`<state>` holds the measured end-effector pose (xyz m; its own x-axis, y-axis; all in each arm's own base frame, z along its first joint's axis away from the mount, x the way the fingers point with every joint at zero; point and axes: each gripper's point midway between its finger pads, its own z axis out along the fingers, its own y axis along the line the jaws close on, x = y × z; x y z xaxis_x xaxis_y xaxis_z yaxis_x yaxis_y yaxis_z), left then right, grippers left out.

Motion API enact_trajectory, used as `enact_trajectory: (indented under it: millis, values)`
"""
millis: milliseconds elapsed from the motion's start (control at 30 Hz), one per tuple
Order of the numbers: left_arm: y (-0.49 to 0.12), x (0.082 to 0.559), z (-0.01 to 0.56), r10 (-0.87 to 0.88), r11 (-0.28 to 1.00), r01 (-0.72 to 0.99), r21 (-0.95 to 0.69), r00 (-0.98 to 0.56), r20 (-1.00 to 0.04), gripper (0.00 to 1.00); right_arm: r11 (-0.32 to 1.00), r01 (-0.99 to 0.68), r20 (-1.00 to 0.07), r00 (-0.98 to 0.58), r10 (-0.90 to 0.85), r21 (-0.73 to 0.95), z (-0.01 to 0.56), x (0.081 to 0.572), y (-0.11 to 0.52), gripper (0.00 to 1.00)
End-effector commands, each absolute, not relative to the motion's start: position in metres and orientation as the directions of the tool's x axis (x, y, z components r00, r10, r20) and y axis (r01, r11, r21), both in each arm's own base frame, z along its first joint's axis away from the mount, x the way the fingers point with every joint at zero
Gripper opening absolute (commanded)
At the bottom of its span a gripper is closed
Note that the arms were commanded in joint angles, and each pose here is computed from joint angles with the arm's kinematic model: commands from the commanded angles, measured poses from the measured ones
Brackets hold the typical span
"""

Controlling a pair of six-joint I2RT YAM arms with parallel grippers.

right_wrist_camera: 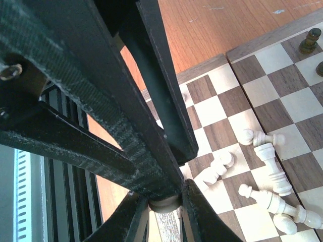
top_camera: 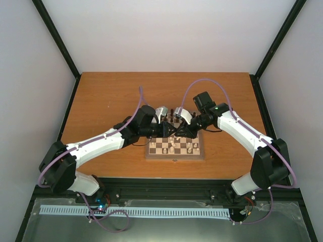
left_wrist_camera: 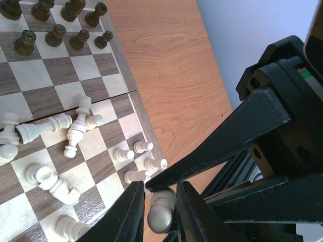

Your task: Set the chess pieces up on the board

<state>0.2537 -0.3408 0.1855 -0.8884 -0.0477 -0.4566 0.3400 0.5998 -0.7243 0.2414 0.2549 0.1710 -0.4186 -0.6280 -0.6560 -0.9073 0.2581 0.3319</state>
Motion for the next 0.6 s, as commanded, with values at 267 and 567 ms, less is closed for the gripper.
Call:
enact_trajectory:
  millis: [267,567]
  values:
    - [-0.341,0.251,0.196,-0.053,0.570,0.344,-0.746,-0.891,-0.452,0.12,0.255,-0.915,-0.676,-0.404,-0.617,0.314,0.177,0.245,0.258,0.08]
    - [-0.299,0.261,0.178,-0.045,0.759,0.318,-0.569,-0.846,-0.532,0.13,0.244,-0.951,-0.739,-0.303,-0.602,0.191,0.208,0.239,0.248,0.50]
